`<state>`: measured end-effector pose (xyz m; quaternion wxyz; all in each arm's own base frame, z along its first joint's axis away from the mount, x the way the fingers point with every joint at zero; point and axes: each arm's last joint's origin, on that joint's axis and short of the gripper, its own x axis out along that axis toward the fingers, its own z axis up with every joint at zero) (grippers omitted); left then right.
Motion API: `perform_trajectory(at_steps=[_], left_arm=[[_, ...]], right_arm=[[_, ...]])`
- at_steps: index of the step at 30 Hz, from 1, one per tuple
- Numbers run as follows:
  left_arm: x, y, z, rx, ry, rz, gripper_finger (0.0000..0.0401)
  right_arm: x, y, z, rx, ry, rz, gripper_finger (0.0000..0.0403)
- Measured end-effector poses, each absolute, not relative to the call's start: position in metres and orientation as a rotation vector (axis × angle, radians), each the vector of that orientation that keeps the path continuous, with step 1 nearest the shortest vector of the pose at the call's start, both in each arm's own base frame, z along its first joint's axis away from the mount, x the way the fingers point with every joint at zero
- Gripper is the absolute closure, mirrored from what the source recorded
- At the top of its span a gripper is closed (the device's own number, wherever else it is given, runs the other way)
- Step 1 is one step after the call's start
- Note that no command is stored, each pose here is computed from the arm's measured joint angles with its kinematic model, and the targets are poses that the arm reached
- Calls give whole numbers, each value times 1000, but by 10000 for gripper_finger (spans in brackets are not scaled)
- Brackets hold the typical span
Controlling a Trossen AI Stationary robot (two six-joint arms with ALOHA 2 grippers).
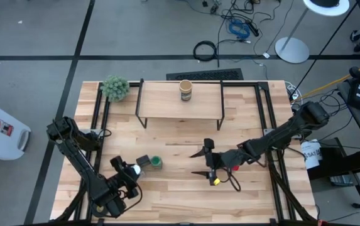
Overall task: Shelf spices
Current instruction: Remove the white seasoning bottle from the shelf, then move the green seasoning bottle to the middle right of the table
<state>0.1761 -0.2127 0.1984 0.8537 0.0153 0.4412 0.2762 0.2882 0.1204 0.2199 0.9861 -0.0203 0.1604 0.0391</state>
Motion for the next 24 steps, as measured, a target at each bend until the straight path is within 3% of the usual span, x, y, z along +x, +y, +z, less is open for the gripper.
perform_trajectory(at_steps=[14,24], left_arm=[[176,-211,199,36,907,599,153],[176,-211,199,40,905,599,84]], right_arm=[[335,122,209,-74,343,112,114],[384,117,213,-42,391,67,111]])
